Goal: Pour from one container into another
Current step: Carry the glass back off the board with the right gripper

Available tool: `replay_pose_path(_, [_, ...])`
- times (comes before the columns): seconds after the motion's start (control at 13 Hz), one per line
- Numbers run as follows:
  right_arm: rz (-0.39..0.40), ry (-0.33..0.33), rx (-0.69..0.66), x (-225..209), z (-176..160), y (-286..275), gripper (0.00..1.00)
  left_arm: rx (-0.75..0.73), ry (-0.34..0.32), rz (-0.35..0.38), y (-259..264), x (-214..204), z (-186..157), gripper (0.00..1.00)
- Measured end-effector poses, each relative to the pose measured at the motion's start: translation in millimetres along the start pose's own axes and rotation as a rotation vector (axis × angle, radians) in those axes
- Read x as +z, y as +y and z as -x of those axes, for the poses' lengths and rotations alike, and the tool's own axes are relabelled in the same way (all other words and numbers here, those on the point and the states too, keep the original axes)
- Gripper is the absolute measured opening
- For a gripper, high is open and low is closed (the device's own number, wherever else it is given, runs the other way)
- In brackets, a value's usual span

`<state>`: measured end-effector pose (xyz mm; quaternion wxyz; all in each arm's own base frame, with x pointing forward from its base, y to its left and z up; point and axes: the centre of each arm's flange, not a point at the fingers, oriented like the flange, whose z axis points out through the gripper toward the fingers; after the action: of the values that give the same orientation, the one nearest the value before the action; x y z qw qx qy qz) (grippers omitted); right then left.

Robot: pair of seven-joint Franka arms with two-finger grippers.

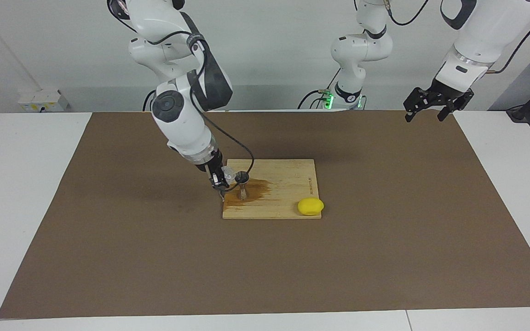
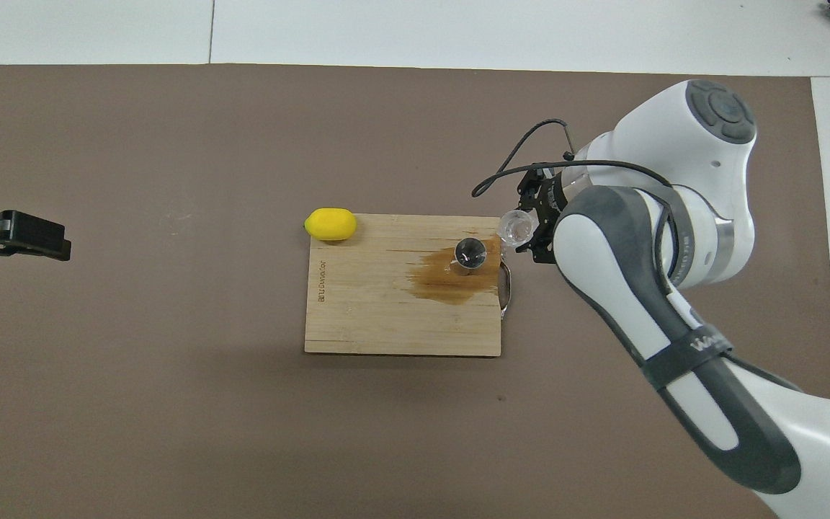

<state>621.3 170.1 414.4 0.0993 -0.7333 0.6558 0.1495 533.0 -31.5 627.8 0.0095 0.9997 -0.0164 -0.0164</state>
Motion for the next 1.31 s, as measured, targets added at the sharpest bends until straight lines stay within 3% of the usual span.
replay_pose_path(0.31, [-0.036, -0.141, 0.114, 6, -83, 6, 0.51, 0.0, 0.0, 0.0, 0, 0, 0, 1.0])
replay_pose_path(0.77, [-0.064, -0.216, 0.157, 6, -192, 27, 0.51, 0.0, -0.001, 0.0, 0, 0, 0, 1.0])
replay_pose_path(1.31, [-0.032, -0.321, 0.149, 64, -241, 40, 0.51, 0.0, -0.001, 0.0, 0, 0, 0, 1.0])
